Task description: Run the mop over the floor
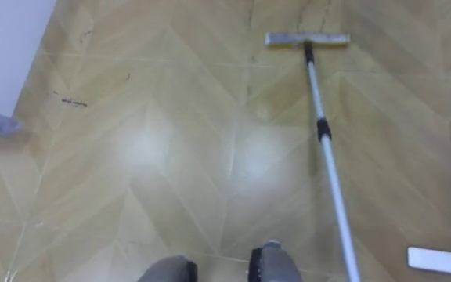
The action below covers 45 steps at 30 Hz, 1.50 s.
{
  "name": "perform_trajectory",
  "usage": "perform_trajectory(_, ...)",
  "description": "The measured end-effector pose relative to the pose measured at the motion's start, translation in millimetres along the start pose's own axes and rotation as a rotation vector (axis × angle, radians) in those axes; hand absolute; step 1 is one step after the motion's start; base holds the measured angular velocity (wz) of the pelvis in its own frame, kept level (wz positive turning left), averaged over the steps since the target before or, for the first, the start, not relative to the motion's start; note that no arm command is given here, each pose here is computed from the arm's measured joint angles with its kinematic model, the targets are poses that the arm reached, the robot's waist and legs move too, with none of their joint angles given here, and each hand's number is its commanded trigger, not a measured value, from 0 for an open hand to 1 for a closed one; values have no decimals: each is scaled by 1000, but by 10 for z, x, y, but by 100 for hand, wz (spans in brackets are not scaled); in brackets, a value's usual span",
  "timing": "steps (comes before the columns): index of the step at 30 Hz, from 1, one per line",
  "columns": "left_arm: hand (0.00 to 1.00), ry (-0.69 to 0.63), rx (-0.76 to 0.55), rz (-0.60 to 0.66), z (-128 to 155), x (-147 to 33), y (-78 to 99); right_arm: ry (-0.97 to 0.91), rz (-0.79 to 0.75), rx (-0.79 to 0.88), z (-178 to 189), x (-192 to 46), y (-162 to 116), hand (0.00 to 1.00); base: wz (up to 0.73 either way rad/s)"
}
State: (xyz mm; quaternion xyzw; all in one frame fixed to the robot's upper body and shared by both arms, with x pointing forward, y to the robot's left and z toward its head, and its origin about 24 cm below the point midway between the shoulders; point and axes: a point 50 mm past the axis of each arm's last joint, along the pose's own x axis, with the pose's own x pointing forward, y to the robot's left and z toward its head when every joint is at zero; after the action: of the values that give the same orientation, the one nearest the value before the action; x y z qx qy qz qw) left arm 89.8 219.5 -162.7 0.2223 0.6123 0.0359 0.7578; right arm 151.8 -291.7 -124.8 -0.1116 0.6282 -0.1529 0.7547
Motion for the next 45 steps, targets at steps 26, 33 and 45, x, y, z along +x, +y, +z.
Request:
perform_trajectory(26, 0, 58, 7, -40, -217, -14, -63, 360, 26, -34, -1485, 15, 55, 100, 5)
perform_trajectory(33, 0, 47, -11, -43, -248, -23, -23, 85, -23, 1, -226, 28, -81, 100, -8)
perform_trajectory(45, 0, -26, -5, -107, -102, -19, 10, 178, 7, 5, -791, 72, -215, 100, 8)
